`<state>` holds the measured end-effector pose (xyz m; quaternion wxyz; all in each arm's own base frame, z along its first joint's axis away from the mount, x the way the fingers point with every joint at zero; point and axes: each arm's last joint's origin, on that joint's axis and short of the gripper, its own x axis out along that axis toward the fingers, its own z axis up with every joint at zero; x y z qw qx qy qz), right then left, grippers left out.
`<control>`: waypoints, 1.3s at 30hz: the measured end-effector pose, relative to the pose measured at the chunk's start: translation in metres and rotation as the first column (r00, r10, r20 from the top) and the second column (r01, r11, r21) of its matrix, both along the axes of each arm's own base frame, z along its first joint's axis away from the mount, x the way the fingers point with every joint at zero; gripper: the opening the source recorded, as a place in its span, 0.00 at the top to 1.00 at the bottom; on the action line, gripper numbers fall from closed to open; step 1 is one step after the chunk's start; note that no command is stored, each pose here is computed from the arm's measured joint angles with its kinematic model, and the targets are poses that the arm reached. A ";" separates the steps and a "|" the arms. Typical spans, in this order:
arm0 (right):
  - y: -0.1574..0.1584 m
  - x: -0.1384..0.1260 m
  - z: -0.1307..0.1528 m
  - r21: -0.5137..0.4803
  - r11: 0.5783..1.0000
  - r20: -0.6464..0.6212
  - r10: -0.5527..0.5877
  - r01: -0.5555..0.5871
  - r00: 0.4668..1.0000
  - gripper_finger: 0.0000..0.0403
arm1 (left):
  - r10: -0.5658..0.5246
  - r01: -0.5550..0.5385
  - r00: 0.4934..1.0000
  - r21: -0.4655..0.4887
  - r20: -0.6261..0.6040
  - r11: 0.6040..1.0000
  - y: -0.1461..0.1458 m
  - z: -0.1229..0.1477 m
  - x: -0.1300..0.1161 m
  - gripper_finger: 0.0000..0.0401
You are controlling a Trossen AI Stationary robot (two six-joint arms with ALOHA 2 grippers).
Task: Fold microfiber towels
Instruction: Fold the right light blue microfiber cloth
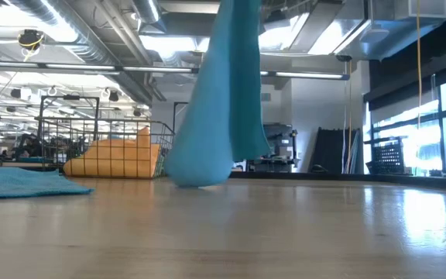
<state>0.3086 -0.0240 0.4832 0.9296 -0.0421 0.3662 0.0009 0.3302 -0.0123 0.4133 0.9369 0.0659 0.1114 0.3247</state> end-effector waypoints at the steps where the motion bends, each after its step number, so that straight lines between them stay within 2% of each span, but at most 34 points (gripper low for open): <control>1: 0.000 0.000 0.000 -0.003 1.000 0.000 0.003 -0.003 1.000 0.97 | -0.018 0.018 1.000 -0.004 0.000 1.000 0.000 0.000 0.000 0.50; 11: 0.000 0.001 0.001 -0.050 0.997 0.008 0.064 -0.064 0.998 0.97 | -0.080 0.080 0.997 -0.035 0.023 0.996 0.004 0.001 0.002 0.50; 17: 0.008 0.001 0.002 0.051 0.970 0.039 0.237 -0.239 0.971 0.97 | -0.020 0.026 0.998 -0.085 0.067 0.996 0.005 0.001 0.002 0.50; 22: 0.010 0.001 0.002 0.081 0.969 0.041 0.231 -0.234 0.972 0.97 | -0.007 0.015 0.997 -0.107 0.080 0.994 0.005 0.000 0.001 0.50; 30: 0.011 -0.001 0.003 0.047 0.962 0.046 0.267 -0.269 0.963 0.97 | -0.014 0.026 0.996 -0.134 0.090 0.991 0.000 -0.003 0.004 0.50; 34: 0.011 -0.001 0.003 0.047 0.961 0.045 0.271 -0.273 0.962 0.97 | -0.053 0.081 0.987 -0.187 0.151 0.979 -0.005 0.000 0.005 0.50; 39: 0.011 -0.003 0.001 0.054 0.960 0.022 0.275 -0.276 0.961 0.97 | -0.187 0.224 0.965 -0.215 0.183 0.951 -0.014 0.002 0.007 0.50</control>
